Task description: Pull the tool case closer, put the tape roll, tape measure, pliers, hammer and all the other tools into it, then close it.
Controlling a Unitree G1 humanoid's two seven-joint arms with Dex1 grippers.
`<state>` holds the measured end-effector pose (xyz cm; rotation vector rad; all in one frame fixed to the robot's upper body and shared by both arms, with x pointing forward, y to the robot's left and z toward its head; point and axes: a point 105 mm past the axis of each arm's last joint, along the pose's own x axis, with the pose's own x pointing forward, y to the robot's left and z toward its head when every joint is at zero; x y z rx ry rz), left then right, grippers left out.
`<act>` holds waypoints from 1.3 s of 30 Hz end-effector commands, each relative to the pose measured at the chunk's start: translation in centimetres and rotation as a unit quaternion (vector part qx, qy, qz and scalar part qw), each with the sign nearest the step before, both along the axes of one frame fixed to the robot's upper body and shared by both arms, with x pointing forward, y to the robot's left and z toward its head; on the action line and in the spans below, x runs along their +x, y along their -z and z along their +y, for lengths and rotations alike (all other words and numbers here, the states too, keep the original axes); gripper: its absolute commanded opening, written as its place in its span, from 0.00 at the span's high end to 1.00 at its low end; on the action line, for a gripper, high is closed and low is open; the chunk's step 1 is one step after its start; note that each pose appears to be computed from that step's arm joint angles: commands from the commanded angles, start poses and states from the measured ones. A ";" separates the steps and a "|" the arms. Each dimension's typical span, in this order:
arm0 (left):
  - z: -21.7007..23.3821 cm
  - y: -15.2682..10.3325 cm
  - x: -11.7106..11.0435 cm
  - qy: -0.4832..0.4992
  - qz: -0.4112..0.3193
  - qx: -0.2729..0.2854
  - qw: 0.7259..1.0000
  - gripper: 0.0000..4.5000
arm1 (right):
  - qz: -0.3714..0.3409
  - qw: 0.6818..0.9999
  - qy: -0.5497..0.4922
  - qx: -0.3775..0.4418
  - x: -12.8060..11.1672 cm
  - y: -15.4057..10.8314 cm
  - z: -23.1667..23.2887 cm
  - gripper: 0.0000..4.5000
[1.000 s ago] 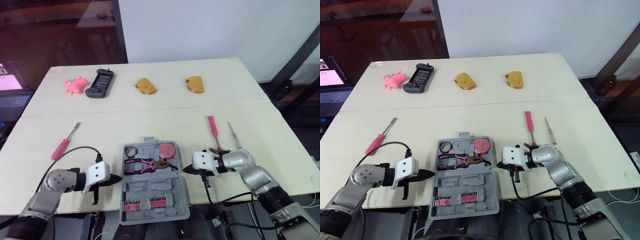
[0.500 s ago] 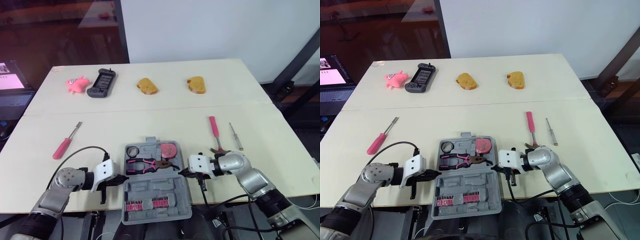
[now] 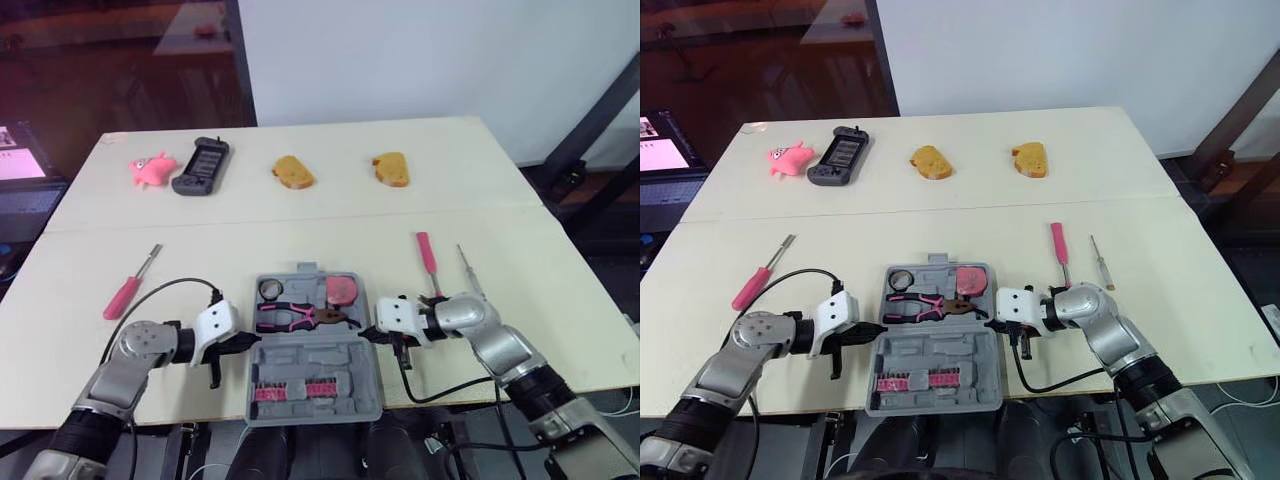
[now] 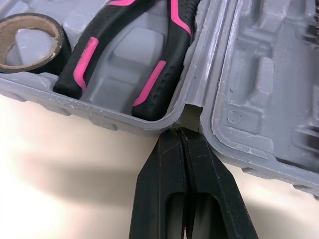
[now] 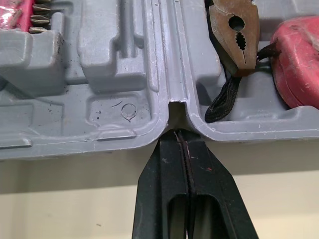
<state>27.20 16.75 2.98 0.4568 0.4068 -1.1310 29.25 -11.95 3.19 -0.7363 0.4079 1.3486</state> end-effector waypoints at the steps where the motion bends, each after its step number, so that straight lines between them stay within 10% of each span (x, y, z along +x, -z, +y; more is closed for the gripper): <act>1: -1.9 -1.4 0.7 0.026 -0.034 -0.021 0.999 0.99 | -0.025 0.999 -0.020 0.018 0.7 -1.0 1.6 1.00; 39: -0.4 -0.9 2.0 -0.028 -0.051 0.003 0.998 0.99 | -0.025 0.999 0.004 0.022 2.3 -0.5 3.0 1.00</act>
